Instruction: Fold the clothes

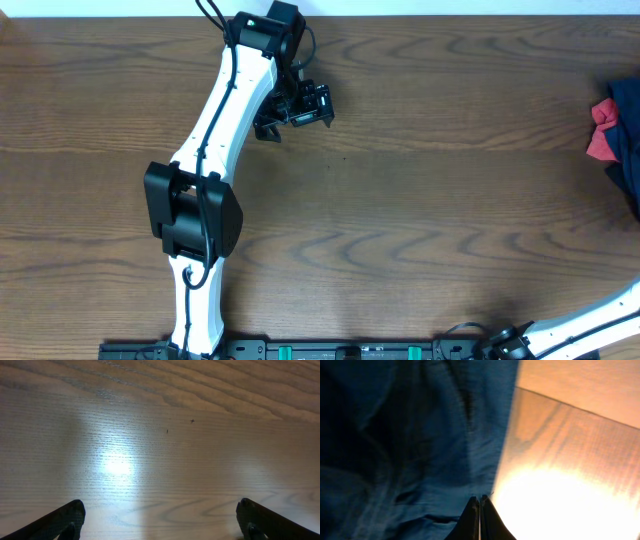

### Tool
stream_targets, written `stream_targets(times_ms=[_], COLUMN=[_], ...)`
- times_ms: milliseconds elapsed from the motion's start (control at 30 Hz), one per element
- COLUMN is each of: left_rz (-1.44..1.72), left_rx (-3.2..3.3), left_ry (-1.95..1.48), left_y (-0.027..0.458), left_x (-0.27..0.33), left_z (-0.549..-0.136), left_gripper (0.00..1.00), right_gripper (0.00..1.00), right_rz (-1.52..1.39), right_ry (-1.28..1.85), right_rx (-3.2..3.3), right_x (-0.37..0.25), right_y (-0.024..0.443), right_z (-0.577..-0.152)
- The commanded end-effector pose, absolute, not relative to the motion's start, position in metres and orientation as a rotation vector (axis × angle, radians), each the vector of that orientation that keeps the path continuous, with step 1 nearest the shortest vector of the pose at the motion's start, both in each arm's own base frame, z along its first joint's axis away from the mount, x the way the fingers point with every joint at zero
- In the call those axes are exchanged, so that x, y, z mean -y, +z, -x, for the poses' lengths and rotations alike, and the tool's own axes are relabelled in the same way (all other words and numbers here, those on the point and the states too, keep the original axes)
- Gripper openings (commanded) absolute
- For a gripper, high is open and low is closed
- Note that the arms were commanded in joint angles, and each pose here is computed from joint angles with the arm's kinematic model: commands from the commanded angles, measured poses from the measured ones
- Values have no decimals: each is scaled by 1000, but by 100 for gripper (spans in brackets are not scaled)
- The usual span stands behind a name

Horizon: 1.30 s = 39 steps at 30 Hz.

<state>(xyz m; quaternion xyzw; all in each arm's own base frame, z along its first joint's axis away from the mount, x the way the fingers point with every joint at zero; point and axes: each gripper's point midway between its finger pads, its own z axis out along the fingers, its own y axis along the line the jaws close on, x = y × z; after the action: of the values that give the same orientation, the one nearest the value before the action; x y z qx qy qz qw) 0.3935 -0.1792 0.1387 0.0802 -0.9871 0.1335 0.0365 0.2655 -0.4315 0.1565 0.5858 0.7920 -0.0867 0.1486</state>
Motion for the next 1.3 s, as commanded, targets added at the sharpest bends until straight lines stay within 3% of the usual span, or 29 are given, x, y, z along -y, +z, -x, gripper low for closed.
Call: stream_targets(times_ms=[0,367,833,1133,1267], left_rz=[-258,-257,-256,-238,-228], left_rx=[3026,3025,3035,3046,3052], left_ry=[404,408,416,426,431], left_y=[138,138,138,138,138], left_x=[178,178,179,184,187], left_z=[-392,-392,-395,-396,-397], left_gripper=[98,98,98,98,98], right_gripper=[1,4,1,1,1], right_rz=[-1624,-1299,-1201,-1629,-1663], right_ry=[-135,-46,-27,-358,-320], right_rx=[-2268,-2302,-2407,-2240,-2237], right_x=[417,378,395,446,455], right_y=[165,220,134,117,115], right_z=[-289,-346,-394,-337,-319])
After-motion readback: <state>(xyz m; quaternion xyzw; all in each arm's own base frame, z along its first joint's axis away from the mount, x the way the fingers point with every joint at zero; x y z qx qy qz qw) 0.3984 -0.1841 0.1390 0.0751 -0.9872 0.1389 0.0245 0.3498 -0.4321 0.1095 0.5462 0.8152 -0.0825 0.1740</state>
